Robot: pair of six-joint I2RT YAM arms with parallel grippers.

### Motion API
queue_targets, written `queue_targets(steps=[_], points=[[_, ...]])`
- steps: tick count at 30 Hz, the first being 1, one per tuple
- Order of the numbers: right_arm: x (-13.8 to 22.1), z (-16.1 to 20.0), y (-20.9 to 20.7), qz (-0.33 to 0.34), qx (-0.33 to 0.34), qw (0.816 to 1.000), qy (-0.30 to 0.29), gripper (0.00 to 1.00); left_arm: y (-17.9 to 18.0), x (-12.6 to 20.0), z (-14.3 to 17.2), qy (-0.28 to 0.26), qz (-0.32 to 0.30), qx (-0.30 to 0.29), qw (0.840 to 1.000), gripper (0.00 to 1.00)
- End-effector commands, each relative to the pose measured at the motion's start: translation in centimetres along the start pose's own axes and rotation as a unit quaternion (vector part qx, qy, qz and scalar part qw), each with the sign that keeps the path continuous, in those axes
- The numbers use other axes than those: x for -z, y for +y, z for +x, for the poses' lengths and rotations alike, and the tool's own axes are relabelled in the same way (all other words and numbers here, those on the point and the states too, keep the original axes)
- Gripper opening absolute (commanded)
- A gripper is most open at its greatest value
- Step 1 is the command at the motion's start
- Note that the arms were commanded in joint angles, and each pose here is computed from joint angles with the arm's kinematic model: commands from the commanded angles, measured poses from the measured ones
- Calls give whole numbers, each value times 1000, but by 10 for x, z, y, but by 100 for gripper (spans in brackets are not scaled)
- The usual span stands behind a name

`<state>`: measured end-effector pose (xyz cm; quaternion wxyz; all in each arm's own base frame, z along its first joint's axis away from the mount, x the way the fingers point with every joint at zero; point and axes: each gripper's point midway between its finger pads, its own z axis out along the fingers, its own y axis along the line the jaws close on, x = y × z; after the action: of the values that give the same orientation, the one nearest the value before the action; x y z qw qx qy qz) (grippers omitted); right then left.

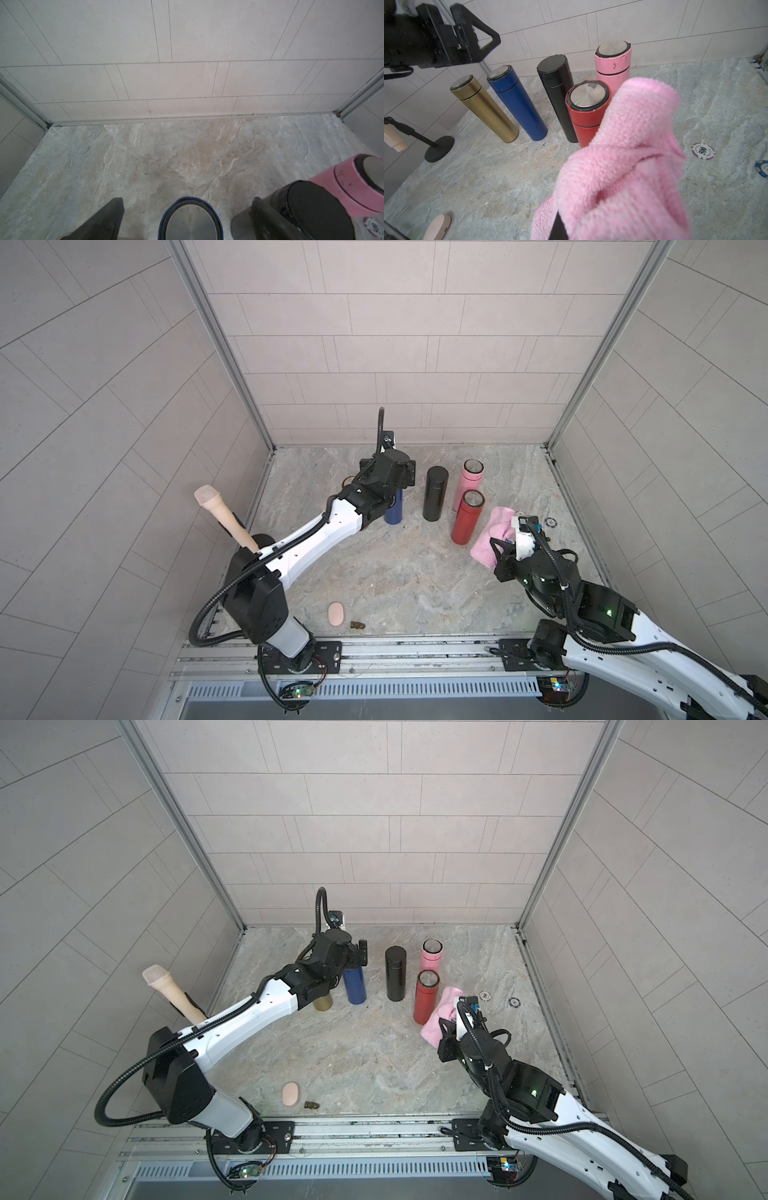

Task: Wipe the surface of the thermos
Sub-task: Pick up the thermos from the center of the board.

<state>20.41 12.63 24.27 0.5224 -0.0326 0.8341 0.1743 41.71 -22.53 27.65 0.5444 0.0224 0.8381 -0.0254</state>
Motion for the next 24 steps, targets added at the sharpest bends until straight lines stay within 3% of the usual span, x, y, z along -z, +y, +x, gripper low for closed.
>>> queue_targets(steps=[1, 13, 24], points=[[0, -7, 5, -8, -3, 1000, -9, 0, -7, -7, 19, 16, 10, -3, 1000, 99], [-2, -4, 5, -5, -3, 1000, -3, 0, -2, -34, 49, 49, -1, 14, 999, 89], [-5, 1, 5, -7, -6, 1000, 0, 0, -8, -52, 72, 72, 5, 10, 997, 88]])
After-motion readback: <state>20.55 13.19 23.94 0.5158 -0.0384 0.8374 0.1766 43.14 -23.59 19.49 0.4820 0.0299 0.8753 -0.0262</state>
